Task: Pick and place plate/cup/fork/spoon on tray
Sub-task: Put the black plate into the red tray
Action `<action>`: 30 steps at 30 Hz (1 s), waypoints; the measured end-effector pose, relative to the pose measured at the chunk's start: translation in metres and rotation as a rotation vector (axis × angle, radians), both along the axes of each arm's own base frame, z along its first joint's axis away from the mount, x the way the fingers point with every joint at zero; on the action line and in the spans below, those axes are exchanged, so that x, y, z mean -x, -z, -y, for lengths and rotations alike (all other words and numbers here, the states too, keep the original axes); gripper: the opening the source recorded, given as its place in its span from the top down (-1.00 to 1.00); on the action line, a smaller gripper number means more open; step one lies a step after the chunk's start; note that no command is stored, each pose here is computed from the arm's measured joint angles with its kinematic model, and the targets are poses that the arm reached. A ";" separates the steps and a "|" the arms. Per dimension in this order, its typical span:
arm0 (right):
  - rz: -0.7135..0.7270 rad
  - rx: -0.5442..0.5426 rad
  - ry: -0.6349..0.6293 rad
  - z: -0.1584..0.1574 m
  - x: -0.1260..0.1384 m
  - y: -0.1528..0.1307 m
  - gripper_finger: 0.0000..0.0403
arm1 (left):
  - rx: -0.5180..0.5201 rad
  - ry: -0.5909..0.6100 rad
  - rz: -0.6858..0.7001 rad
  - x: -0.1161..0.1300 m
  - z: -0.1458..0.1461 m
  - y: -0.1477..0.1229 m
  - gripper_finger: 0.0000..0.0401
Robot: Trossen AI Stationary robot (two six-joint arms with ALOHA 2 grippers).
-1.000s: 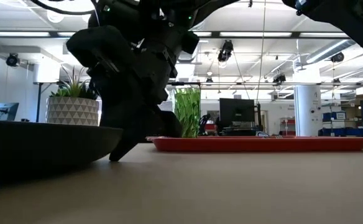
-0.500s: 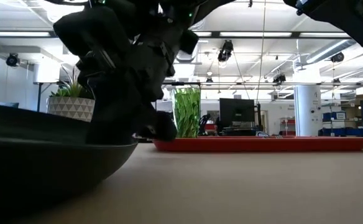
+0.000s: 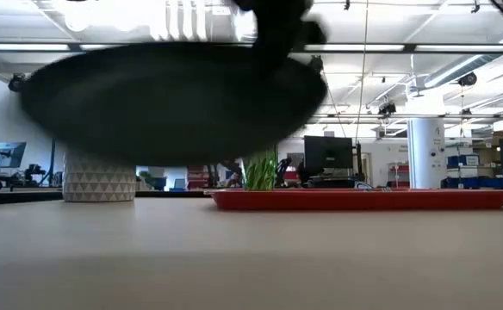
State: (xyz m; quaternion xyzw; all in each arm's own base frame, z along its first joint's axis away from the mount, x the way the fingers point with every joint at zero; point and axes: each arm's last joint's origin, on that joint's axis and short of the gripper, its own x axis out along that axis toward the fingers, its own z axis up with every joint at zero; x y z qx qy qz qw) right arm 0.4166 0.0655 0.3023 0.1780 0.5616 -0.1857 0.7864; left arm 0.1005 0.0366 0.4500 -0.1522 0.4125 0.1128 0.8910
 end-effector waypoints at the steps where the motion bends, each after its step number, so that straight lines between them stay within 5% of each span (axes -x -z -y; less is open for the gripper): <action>1: 0.018 0.045 0.043 0.003 0.011 -0.015 0.96 | 0.000 0.000 0.000 0.000 0.000 0.000 0.27; 6: 0.110 0.228 0.237 0.014 0.065 -0.073 0.96 | 0.000 0.000 0.001 0.000 0.000 0.000 0.27; 12: 0.113 0.249 0.311 0.022 0.098 -0.095 0.96 | -0.002 0.002 0.001 0.000 0.000 0.000 0.27; 18: 0.062 0.279 0.324 0.029 0.100 -0.082 0.96 | -0.002 0.001 0.000 0.000 0.000 0.000 0.27; 30: -0.242 0.292 0.432 0.054 0.117 -0.006 0.96 | 0.006 -0.002 -0.012 0.007 0.003 0.000 0.27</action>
